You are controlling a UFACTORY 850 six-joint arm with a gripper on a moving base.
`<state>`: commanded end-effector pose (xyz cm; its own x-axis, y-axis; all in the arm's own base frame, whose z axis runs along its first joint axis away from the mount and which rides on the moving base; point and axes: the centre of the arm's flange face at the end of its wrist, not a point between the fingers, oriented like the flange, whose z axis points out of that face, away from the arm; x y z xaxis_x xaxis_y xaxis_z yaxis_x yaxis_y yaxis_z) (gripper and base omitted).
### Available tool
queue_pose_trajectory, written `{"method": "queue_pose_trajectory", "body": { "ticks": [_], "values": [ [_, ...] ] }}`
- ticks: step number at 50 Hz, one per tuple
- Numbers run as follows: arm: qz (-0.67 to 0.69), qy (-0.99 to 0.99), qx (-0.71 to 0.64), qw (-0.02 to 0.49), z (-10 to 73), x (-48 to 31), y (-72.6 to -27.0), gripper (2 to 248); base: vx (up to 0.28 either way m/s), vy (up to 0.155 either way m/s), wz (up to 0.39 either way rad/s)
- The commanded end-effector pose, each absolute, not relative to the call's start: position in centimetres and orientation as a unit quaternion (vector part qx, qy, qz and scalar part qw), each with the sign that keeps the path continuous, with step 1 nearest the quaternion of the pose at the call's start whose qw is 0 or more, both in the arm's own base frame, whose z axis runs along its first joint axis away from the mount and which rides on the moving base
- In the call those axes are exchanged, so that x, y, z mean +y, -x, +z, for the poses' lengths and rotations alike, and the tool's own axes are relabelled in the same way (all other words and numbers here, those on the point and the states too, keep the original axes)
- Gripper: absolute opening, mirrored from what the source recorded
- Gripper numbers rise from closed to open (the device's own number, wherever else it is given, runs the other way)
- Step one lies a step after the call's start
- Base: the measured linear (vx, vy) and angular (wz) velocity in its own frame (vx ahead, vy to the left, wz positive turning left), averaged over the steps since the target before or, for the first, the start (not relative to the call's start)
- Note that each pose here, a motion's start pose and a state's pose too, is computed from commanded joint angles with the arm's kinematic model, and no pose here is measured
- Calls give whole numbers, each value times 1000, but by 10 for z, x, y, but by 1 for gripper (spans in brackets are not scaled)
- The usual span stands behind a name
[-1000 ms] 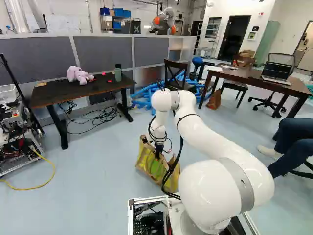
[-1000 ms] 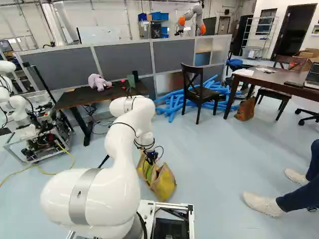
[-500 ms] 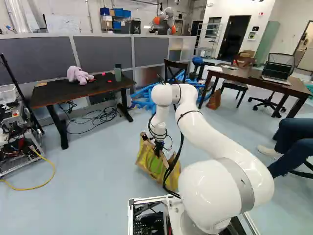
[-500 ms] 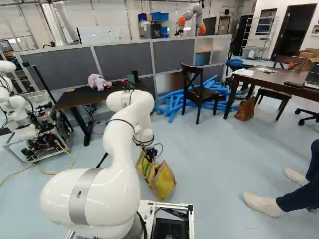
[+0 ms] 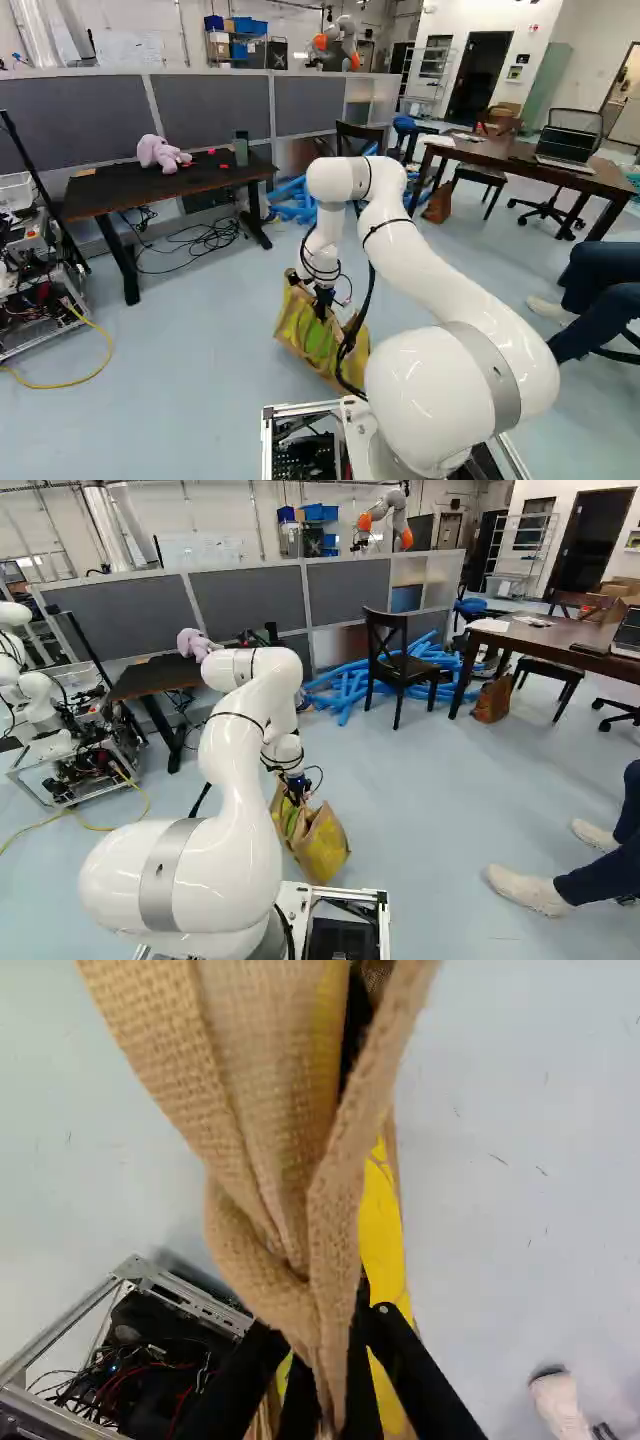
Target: Pick up the bag on the ground and place it on the table
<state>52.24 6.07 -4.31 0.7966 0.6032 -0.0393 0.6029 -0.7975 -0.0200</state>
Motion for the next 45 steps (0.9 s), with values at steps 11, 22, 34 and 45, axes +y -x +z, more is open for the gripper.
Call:
{"method": "queue_pose_trajectory", "body": {
  "ticks": [11, 22, 34, 45],
  "values": [
    [11, 946, -323, 2, -27, 65, -510, 21, 0, 0, 0],
    [10, 945, -326, 2, -11, 66, -496, 21, 0, 0, 0],
    [16, 945, -327, 3, 7, 68, -477, 21, 0, 0, 0],
    [24, 949, -315, 4, 23, 69, -459, 21, 0, 0, 0]
  ]
}}
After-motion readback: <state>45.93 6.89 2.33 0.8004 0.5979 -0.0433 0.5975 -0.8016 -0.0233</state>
